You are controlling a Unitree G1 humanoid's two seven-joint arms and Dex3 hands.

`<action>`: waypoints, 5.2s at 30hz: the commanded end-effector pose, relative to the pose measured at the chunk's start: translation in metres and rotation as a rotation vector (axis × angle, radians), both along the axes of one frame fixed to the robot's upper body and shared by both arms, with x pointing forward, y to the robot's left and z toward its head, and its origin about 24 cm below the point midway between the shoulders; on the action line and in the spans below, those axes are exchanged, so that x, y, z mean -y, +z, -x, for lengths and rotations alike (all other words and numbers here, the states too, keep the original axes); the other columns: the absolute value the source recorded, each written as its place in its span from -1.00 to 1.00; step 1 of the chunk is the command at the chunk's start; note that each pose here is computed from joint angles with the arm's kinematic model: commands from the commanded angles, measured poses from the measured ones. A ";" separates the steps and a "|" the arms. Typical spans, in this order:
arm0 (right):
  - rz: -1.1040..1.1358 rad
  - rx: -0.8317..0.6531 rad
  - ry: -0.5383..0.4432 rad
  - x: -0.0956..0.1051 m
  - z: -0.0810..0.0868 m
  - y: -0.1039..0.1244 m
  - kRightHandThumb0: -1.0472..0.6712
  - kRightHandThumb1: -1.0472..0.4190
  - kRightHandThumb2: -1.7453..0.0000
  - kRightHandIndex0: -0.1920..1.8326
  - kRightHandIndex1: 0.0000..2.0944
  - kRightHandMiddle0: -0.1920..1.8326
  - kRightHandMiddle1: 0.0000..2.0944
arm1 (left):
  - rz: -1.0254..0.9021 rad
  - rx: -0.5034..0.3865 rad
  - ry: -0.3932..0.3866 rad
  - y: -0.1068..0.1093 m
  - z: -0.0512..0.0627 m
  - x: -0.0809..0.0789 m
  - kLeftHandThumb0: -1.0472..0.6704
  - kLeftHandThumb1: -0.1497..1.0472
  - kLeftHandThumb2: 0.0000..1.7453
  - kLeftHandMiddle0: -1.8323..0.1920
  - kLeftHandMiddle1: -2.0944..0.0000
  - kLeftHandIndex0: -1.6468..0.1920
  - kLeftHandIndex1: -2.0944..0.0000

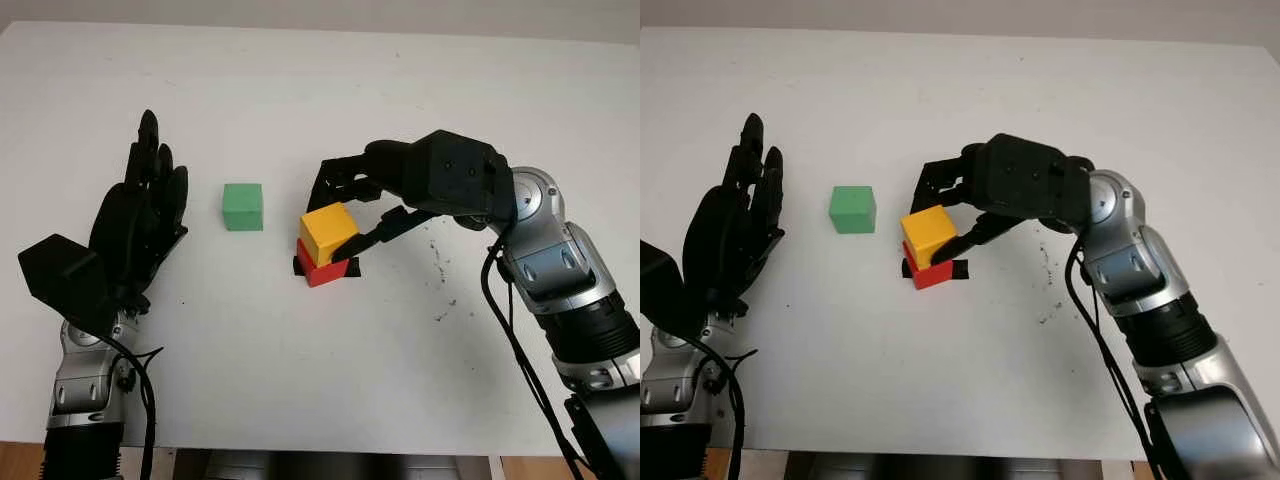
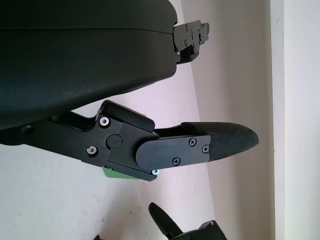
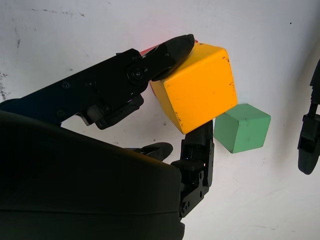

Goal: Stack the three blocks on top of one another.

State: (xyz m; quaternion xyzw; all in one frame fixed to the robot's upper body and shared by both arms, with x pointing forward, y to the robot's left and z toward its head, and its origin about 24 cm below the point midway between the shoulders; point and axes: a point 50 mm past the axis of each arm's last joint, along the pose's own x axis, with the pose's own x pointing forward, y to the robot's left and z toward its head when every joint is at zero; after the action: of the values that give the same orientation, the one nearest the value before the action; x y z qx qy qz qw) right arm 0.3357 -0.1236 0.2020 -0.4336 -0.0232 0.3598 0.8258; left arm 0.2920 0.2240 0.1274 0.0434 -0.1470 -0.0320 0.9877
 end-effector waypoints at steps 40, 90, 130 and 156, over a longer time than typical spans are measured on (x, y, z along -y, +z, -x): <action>0.032 -0.022 0.031 0.020 0.016 0.017 -0.92 -0.76 0.93 -1.00 -1.00 -1.00 -1.00 | -0.013 -0.007 -0.006 0.003 0.001 -0.003 -0.72 1.00 -0.43 1.00 1.00 1.00 1.00; -0.937 -0.057 -0.675 0.065 0.058 -0.075 -0.76 -1.00 0.04 -1.00 -1.00 -1.00 -1.00 | -0.615 0.152 0.045 0.050 -0.040 -0.005 -0.60 0.96 -0.92 0.67 0.93 0.56 0.88; -0.915 -0.035 -0.681 0.071 0.059 -0.072 -0.70 -1.00 0.04 -1.00 -1.00 -1.00 -1.00 | -1.327 0.148 0.034 0.078 -0.068 0.014 -0.80 1.00 -0.79 0.76 0.95 0.46 0.99; -0.883 -0.041 -0.678 0.070 0.062 -0.074 -0.69 -1.00 0.07 -1.00 -1.00 -1.00 -1.00 | -1.318 0.172 0.048 0.077 -0.059 0.006 -0.94 1.00 -0.65 0.79 0.95 0.58 0.94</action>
State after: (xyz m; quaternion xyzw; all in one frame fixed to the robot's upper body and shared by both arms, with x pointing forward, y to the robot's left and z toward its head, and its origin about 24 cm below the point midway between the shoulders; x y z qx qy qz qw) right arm 0.2769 -0.1925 0.1268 -0.0166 -0.0123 0.0387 0.9990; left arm 0.3542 0.2157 0.2034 0.6313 -0.1749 -0.0865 0.7506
